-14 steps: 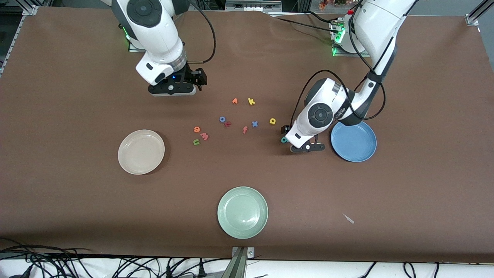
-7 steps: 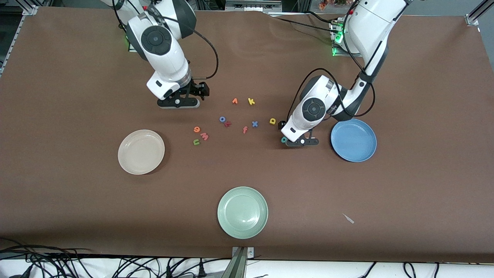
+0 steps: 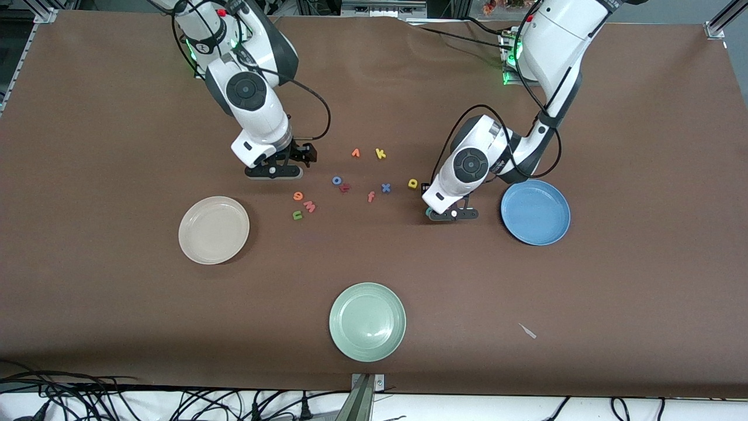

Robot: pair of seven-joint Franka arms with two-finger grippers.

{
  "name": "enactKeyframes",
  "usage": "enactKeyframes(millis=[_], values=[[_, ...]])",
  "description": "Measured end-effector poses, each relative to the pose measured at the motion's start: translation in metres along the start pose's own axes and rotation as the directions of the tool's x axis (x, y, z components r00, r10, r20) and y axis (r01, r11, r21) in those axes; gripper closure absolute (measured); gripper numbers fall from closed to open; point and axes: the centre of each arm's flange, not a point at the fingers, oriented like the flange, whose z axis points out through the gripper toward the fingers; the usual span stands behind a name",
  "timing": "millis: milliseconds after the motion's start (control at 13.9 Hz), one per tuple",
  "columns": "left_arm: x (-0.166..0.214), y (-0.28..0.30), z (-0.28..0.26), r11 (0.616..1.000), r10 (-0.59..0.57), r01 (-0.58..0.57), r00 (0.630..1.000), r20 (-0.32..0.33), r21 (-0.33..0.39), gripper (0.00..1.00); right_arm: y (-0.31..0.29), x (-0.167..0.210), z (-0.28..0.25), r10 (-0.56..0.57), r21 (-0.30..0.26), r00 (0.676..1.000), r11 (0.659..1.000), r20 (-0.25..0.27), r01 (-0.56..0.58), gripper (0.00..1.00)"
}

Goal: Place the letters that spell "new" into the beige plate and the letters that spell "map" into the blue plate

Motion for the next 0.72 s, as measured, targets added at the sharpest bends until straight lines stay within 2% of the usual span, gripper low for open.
enactKeyframes(millis=[72,144,361,577,721], values=[[0.000,0.000,0.003,1.000,0.000,0.000,1.000,0.000,-0.002,0.36,0.004,0.002,0.012,0.005,0.005,1.000,1.000,-0.004,-0.005,0.00],[0.001,0.000,0.001,1.000,0.000,0.000,1.000,-0.003,-0.003,0.43,0.007,0.004,0.023,0.010,0.011,1.000,1.000,-0.006,-0.010,0.00],[0.002,0.000,-0.003,1.000,-0.002,0.002,1.000,-0.010,-0.005,0.74,0.014,0.010,0.045,0.013,0.013,1.000,1.000,-0.010,-0.013,0.00],[0.006,-0.005,-0.009,1.000,-0.011,0.011,1.000,-0.003,0.006,0.74,0.022,0.016,0.064,0.012,0.015,1.000,1.000,-0.025,-0.011,0.00],[0.011,-0.014,-0.028,0.998,0.006,-0.005,1.000,-0.002,0.056,0.74,0.025,0.020,0.081,0.020,0.030,0.999,0.999,-0.033,-0.019,0.00]])
